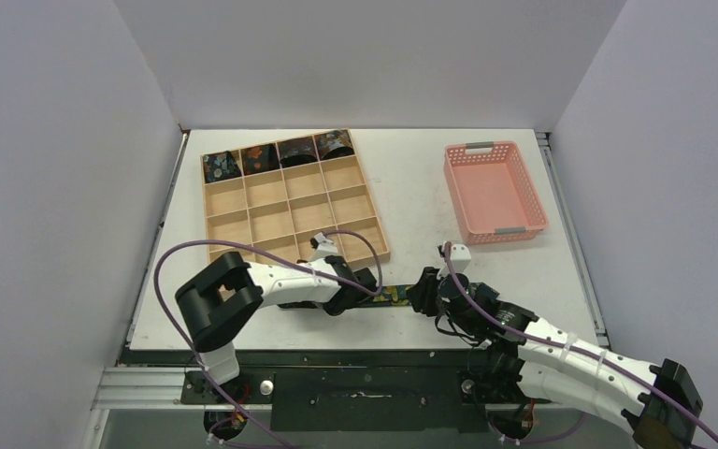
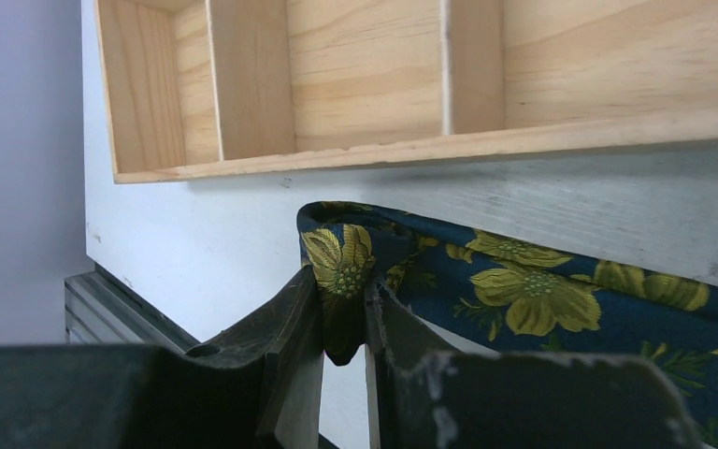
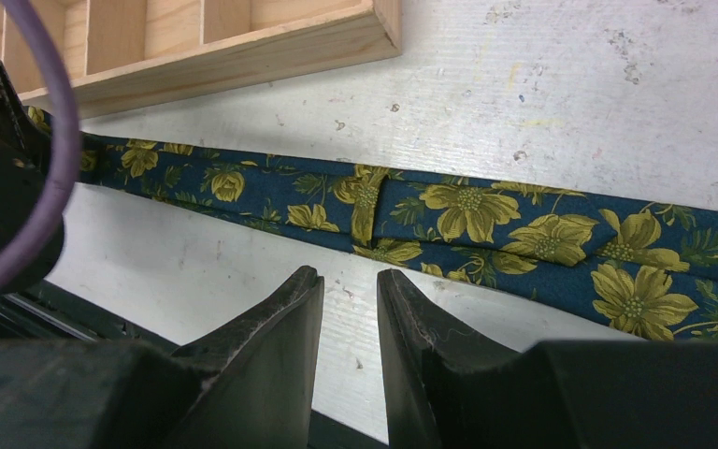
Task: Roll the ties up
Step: Pick up the tie at the center of the board.
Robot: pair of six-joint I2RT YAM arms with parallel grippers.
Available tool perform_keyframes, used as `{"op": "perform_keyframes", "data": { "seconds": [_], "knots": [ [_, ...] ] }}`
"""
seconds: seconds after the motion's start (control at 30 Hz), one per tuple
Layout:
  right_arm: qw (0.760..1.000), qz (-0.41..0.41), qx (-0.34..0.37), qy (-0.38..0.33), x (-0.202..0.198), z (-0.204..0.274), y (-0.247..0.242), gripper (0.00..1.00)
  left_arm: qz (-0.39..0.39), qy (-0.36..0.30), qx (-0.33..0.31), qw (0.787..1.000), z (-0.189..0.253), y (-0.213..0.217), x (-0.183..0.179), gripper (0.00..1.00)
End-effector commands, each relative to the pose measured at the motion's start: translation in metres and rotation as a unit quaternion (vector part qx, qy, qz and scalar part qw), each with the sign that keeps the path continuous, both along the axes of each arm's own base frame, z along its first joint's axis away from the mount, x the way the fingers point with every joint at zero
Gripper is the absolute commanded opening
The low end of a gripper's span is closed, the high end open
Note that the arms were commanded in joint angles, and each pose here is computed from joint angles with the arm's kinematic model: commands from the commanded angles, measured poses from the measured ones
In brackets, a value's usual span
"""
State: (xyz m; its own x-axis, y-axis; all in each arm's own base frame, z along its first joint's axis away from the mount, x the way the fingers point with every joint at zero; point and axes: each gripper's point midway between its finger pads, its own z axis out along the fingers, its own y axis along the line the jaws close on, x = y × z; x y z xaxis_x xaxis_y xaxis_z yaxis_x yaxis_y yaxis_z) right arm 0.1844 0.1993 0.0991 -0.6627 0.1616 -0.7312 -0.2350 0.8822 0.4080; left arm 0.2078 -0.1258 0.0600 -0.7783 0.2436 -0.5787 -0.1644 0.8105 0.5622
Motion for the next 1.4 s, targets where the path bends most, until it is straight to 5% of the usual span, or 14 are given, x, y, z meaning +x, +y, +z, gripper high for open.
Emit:
{"op": "perform_keyframes", "data": {
  "seconds": [0.0,0.17,0.67,1.03,1.17,1.27,1.37],
  "knots": [
    [1.0,-0.025,-0.015,-0.004,0.003,-0.004,-0.014,0.3,-0.003,-0.023,0.023,0.999,0.004,-0.015,0.004,0.0],
    [0.999,-0.032,-0.016,-0.008,0.003,-0.001,-0.018,0.3,-0.022,-0.001,0.001,1.0,-0.015,-0.04,-0.001,0.0],
    [0.999,-0.041,-0.012,-0.004,0.002,0.0,-0.02,0.31,-0.052,0.028,-0.078,0.995,-0.03,-0.066,-0.017,0.46],
    [0.999,-0.045,-0.014,-0.003,0.004,0.001,-0.019,0.31,-0.067,0.005,-0.168,0.984,0.016,-0.072,-0.024,0.65],
    [0.999,-0.037,-0.008,-0.004,0.004,0.001,-0.015,0.31,-0.069,-0.015,-0.242,0.968,0.038,-0.067,-0.026,0.66],
    [1.0,-0.028,-0.004,-0.003,0.004,0.0,-0.011,0.3,-0.078,-0.037,-0.341,0.936,0.053,-0.072,-0.024,0.63],
    [1.0,-0.023,-0.003,-0.001,0.004,-0.003,-0.008,0.29,-0.088,-0.063,-0.437,0.893,0.06,-0.067,-0.018,0.41]
  ]
}}
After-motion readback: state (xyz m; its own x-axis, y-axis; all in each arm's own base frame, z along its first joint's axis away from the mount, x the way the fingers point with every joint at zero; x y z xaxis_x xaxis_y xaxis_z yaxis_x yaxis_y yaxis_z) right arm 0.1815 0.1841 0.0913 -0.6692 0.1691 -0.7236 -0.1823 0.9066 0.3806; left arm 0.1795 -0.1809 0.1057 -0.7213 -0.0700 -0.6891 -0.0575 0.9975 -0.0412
